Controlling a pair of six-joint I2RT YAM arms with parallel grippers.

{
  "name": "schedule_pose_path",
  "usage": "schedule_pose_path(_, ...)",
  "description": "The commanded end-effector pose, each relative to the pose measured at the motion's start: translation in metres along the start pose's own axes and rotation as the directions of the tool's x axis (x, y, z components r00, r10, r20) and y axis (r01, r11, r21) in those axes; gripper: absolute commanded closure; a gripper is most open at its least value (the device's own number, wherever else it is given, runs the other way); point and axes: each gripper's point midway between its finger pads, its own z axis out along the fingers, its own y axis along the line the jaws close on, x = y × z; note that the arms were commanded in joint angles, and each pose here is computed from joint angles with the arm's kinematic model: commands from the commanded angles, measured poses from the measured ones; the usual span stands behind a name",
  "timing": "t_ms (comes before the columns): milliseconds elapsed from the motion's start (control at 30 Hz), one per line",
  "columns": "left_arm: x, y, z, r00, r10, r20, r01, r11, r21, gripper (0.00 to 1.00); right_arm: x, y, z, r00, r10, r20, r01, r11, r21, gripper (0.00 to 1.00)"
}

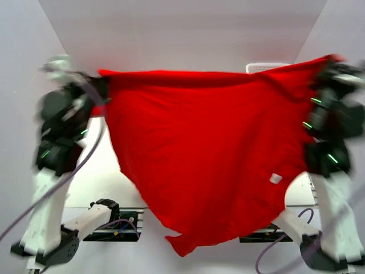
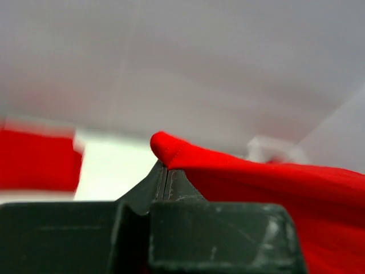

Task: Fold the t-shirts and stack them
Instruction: Flatten out the tshirt

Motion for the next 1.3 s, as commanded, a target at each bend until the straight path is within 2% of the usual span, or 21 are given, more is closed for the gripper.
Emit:
schedule_pose_path(0, 0.107, 0.057, 0.044, 0.980, -0.048, -0.195, -0.005, 0.965, -0.261, 1.00, 0.106, -0.006, 0.022, 0.991, -0.022, -0.135, 0.041, 0.989, 0.143, 1.00)
schedule_pose_path(167, 0.245, 0.120, 0.066, 0.895, -0.058, -0.443, -0.162, 0.882, -0.442, 1.00, 0.265, 0.020, 0.032, 0.916, -0.108, -0.387, 0.136, 0.990, 0.046, 1.00)
schedule_pose_path(200, 0.260, 0.126, 0.072, 0.882, -0.055, -0.468, -0.185, 0.872, -0.452, 0.93, 0.284, 0.022, 0.030, 0.900, -0.123, -0.418, 0.148, 0.989, 0.028, 1.00)
schedule_pose_path(267, 0.315, 0.151, 0.088, 0.821, -0.056, -0.568, -0.279, 0.829, -0.485, 0.70, 0.353, 0.040, 0.031, 0.834, -0.180, -0.522, 0.173, 0.983, -0.063, 1.00)
schedule_pose_path(300, 0.332, 0.165, 0.092, 0.798, -0.076, -0.597, -0.310, 0.799, -0.516, 0.65, 0.363, 0.046, 0.035, 0.820, -0.187, -0.542, 0.167, 0.982, -0.085, 1.00)
schedule_pose_path(333, 0.331, 0.168, 0.110, 0.804, -0.091, -0.587, -0.307, 0.783, -0.541, 0.60, 0.418, 0.050, 0.038, 0.758, -0.228, -0.611, 0.206, 0.973, -0.108, 1.00)
schedule_pose_path(367, 0.344, 0.176, 0.118, 0.782, -0.112, -0.613, -0.327, 0.763, -0.557, 0.48, 0.433, 0.047, 0.039, 0.737, -0.241, -0.632, 0.233, 0.968, -0.098, 1.00)
schedule_pose_path(400, 0.395, 0.204, 0.108, 0.676, -0.163, -0.719, -0.432, 0.703, -0.565, 0.34, 0.440, 0.050, 0.042, 0.708, -0.251, -0.660, 0.250, 0.963, -0.097, 1.00)
schedule_pose_path(433, 0.386, 0.197, 0.134, 0.695, -0.183, -0.695, -0.405, 0.700, -0.589, 0.03, 0.500, 0.052, 0.043, 0.628, -0.270, -0.729, 0.280, 0.953, -0.112, 0.83)
schedule_pose_path(467, 0.394, 0.206, 0.136, 0.662, -0.227, -0.715, -0.423, 0.674, -0.606, 0.00, 0.511, 0.056, 0.038, 0.581, -0.268, -0.769, 0.270, 0.954, -0.129, 0.64)
schedule_pose_path(500, 0.402, 0.214, 0.126, 0.598, -0.252, -0.761, -0.484, 0.643, -0.593, 0.00, 0.519, 0.057, 0.026, 0.509, -0.288, -0.811, 0.276, 0.947, -0.163, 0.29)
schedule_pose_path(533, 0.409, 0.213, 0.145, 0.598, -0.255, -0.760, -0.475, 0.651, -0.592, 0.00, 0.511, 0.069, 0.041, 0.537, -0.275, -0.797, 0.255, 0.954, -0.157, 0.10)
schedule_pose_path(667, 0.408, 0.204, 0.162, 0.638, -0.228, -0.736, -0.409, 0.709, -0.574, 0.00, 0.494, 0.109, 0.039, 0.570, -0.270, -0.776, 0.068, 0.957, -0.284, 0.10)
schedule_pose_path(700, 0.408, 0.202, 0.152, 0.622, -0.237, -0.746, -0.407, 0.716, -0.567, 0.00, 0.494, 0.113, 0.037, 0.567, -0.271, -0.778, 0.049, 0.954, -0.296, 0.10)
schedule_pose_path(733, 0.402, 0.196, 0.163, 0.663, -0.217, -0.716, -0.361, 0.746, -0.560, 0.00, 0.488, 0.119, 0.035, 0.578, -0.269, -0.771, 0.027, 0.950, -0.311, 0.10)
schedule_pose_path(867, 0.385, 0.185, 0.154, 0.697, -0.171, -0.696, -0.316, 0.798, -0.513, 0.00, 0.474, 0.118, 0.027, 0.557, -0.281, -0.782, 0.013, 0.944, -0.330, 0.10)
schedule_pose_path(1000, 0.392, 0.164, 0.138, 0.645, -0.128, -0.754, -0.323, 0.848, -0.420, 0.00, 0.446, 0.118, -0.001, 0.532, -0.254, -0.808, -0.071, 0.937, -0.341, 0.10)
schedule_pose_path(1067, 0.400, 0.155, 0.134, 0.618, -0.132, -0.775, -0.291, 0.878, -0.381, 0.00, 0.466, 0.096, -0.039, 0.429, -0.215, -0.877, -0.066, 0.961, -0.268, 0.10)
schedule_pose_path(1133, 0.416, 0.145, 0.123, 0.558, -0.116, -0.822, -0.271, 0.911, -0.313, 0.00, 0.457, 0.078, -0.061, 0.403, -0.160, -0.901, -0.052, 0.979, -0.197, 0.10)
schedule_pose_path(1200, 0.430, 0.141, 0.111, 0.518, -0.122, -0.846, -0.263, 0.919, -0.293, 0.00, 0.460, 0.053, -0.101, 0.321, -0.106, -0.941, -0.030, 0.992, -0.122, 0.10)
schedule_pose_path(1267, 0.441, 0.139, 0.103, 0.479, -0.107, -0.871, -0.277, 0.923, -0.266, 0.00, 0.461, 0.034, -0.120, 0.283, -0.085, -0.955, 0.019, 0.996, -0.083, 0.10)
